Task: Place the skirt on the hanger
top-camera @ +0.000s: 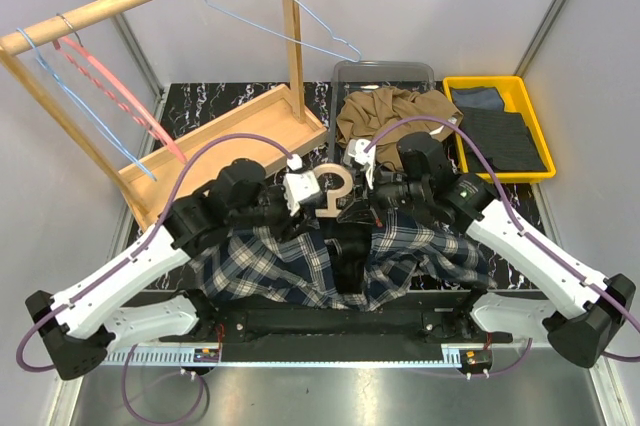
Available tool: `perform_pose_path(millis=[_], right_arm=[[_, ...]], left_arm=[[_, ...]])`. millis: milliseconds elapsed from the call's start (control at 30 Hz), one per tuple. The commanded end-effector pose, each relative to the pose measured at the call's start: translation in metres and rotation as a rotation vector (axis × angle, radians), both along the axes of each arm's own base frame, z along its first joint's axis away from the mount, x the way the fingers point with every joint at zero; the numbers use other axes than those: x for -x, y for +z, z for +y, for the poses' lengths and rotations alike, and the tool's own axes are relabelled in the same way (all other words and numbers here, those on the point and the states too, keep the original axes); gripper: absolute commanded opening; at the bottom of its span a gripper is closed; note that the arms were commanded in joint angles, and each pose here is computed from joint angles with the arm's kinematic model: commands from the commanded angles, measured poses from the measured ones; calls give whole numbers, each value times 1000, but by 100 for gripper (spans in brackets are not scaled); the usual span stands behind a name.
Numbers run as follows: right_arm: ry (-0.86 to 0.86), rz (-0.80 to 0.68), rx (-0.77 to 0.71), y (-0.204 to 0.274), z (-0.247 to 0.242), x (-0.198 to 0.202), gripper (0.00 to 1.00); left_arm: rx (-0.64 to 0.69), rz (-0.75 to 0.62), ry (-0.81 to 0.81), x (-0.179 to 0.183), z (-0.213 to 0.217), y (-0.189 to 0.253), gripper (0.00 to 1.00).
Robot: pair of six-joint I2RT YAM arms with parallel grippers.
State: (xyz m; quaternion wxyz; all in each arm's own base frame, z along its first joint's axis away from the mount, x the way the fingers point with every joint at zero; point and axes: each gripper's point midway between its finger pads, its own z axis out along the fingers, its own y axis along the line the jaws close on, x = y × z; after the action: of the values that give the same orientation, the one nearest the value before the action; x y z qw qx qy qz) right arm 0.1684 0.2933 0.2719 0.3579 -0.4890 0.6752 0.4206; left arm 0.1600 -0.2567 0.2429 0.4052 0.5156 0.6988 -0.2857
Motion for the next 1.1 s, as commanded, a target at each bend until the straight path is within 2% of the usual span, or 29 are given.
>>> perform_pose_path(millis=[0, 133, 233, 467, 600, 733, 833, 867, 933, 967, 1000, 1067], right_arm=[[-199, -106, 25, 5, -15, -34, 0], [-211, -154, -7, 16, -20, -33, 0], [-219, -179, -28, 24, -23, -31, 0], [-220, -225, -80, 45, -28, -24, 0], [-238, -259, -102, 57, -32, -24, 0], [-223, -263, -121, 62, -34, -17, 0], [-209, -262, -134, 65, -35, -12, 0], [-203, -263, -137, 66, -36, -10, 0], [-194, -257, -136, 66, -37, -6, 0], [-197, -258, -135, 66, -37, -6, 0], [-201, -257, -131, 66, -38, -6, 0], [-225, -262, -124, 66, -42, -8, 0]], left_arm=[[132, -141, 201, -29, 11, 49, 70], [129, -161, 468, -57, 40, 43, 90], [122, -158, 602, -67, 56, 33, 93], [170, -101, 816, -82, 71, 16, 93], [159, -96, 952, -83, 95, 4, 93], [182, -103, 1002, -83, 105, -7, 92], [190, -127, 1043, -88, 110, -8, 79], [174, -136, 1061, -91, 112, -11, 71], [176, -156, 1074, -96, 111, -8, 61], [190, -171, 1079, -99, 110, -4, 51], [177, -178, 1075, -101, 109, -5, 35], [176, -197, 1096, -104, 112, 1, 18]])
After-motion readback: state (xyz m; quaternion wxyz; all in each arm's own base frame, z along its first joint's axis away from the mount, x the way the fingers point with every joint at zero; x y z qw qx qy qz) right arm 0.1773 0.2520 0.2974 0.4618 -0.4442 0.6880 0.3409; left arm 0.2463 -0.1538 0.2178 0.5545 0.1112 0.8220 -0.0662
